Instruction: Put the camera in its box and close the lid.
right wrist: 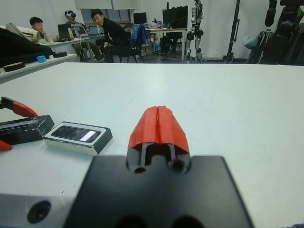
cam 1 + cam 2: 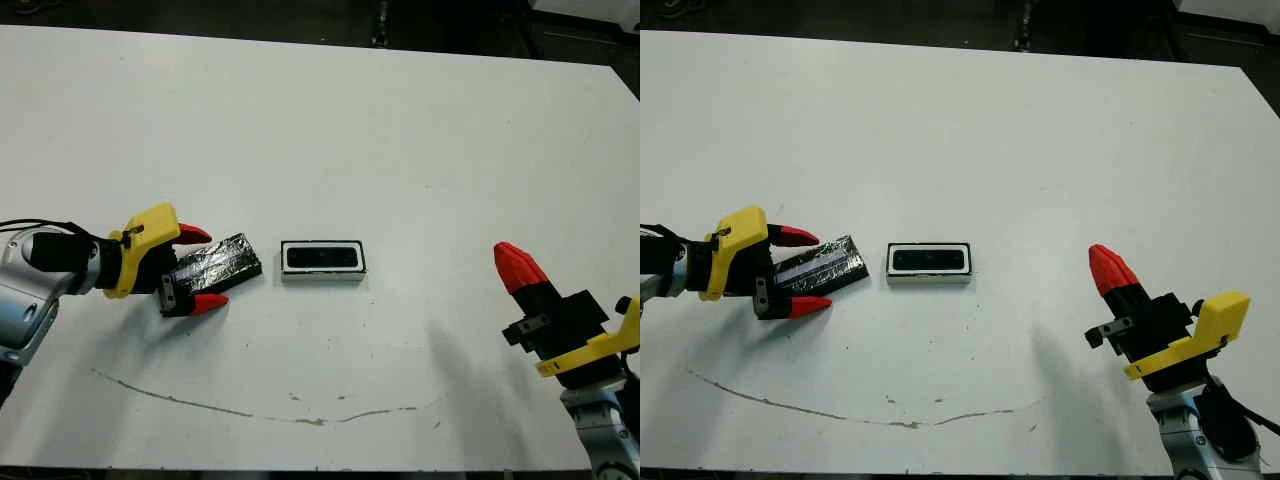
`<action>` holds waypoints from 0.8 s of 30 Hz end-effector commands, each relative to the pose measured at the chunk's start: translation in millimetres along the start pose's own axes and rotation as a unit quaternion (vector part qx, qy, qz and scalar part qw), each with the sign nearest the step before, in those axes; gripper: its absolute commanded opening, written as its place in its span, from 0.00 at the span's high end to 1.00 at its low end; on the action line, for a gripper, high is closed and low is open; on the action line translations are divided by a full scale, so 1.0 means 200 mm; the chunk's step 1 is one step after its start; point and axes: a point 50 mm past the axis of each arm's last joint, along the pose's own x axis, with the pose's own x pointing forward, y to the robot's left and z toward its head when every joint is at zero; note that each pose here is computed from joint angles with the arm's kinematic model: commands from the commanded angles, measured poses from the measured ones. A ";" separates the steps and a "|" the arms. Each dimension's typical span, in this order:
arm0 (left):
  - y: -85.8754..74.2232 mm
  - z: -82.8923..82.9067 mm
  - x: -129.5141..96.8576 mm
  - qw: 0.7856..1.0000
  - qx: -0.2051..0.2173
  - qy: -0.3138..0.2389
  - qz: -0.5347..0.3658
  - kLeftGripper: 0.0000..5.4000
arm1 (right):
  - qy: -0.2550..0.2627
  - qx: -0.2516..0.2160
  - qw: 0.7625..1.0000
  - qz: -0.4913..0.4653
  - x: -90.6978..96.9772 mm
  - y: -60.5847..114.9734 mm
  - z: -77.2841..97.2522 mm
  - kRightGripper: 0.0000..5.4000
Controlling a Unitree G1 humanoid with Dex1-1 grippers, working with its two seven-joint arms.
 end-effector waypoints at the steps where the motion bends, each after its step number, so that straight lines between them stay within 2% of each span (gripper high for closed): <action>1: -0.02 -0.05 0.00 1.000 -0.014 0.014 0.012 0.07 | 0.010 -0.002 1.000 -0.007 -0.02 -0.01 -0.01 1.00; 14: -0.02 -0.06 0.01 0.999 -0.041 -0.012 0.009 0.41 | 0.008 -0.016 1.000 -0.015 -0.02 -0.01 -0.01 1.00; 24: 0.01 -0.06 0.00 0.997 -0.064 -0.036 0.000 0.42 | 0.014 0.002 1.000 -0.013 -0.01 -0.01 -0.02 1.00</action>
